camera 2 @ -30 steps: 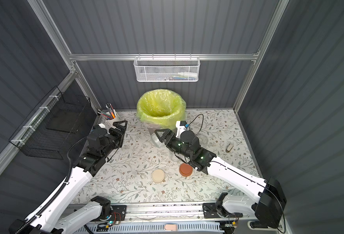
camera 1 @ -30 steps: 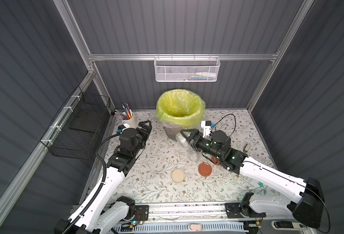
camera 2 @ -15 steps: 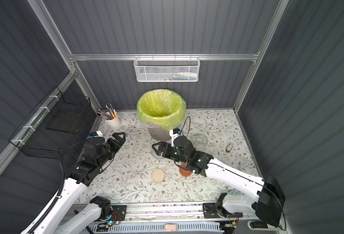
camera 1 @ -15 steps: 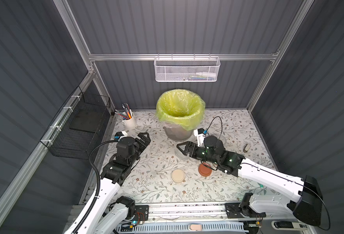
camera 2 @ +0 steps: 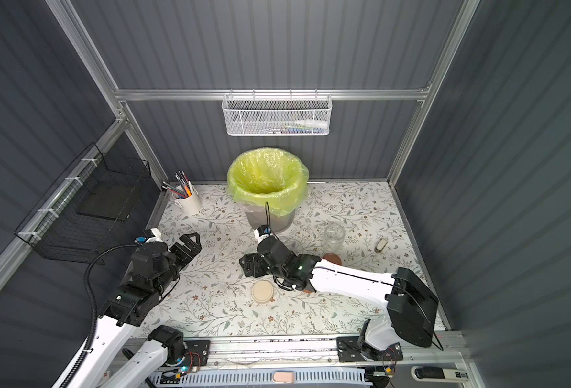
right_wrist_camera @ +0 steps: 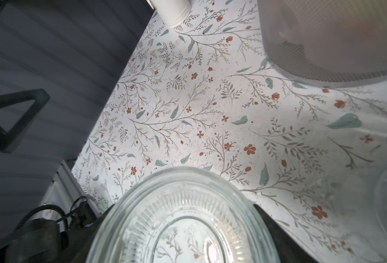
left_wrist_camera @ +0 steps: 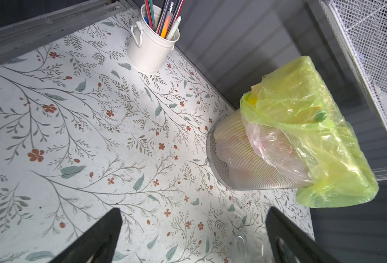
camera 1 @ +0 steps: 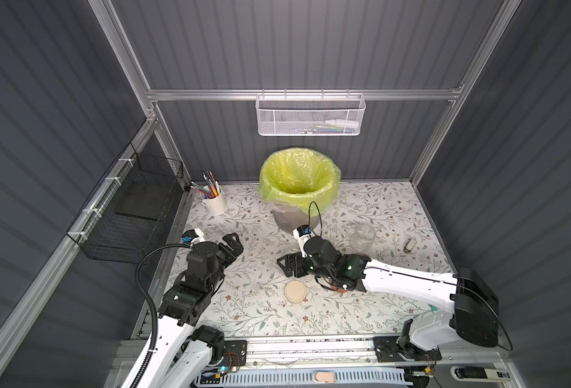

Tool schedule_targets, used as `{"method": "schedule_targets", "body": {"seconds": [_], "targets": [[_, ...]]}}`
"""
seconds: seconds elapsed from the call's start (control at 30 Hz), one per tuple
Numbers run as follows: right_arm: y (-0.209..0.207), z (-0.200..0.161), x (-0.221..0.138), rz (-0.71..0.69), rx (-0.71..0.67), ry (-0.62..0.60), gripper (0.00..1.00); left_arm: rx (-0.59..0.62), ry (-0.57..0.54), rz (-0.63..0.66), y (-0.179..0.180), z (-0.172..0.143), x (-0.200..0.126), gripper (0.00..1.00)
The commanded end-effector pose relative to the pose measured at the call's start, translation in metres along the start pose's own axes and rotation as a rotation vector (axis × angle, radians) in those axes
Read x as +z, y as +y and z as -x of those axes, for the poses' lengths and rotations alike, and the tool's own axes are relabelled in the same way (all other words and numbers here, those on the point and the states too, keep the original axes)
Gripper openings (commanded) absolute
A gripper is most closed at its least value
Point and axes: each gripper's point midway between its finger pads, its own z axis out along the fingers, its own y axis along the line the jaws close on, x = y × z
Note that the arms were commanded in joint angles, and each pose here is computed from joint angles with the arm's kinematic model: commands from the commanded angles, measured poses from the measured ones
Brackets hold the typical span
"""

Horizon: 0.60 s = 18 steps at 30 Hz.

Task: Empty expired oatmeal from jars
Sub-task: Place the jar at the center of the board.

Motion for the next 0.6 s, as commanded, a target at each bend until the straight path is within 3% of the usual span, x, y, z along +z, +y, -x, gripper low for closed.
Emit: {"method": "schedule_targets", "body": {"seconds": [0.0, 0.4, 0.57], "targets": [[0.004, 0.018, 0.01, -0.012, -0.111, -0.097, 0.54, 0.061, -0.008, 0.075, 0.019, -0.004, 0.003, 1.0], [-0.003, 0.015, 0.065, -0.072, -0.299, -0.184, 0.55, 0.078, -0.203, 0.157, 0.048, 0.014, 0.002, 1.0], [-0.012, 0.01, 0.086, -0.105, -0.317, -0.217, 0.55, 0.132, -0.206, 0.205, 0.051, 0.017, 0.008, 1.0]]}}
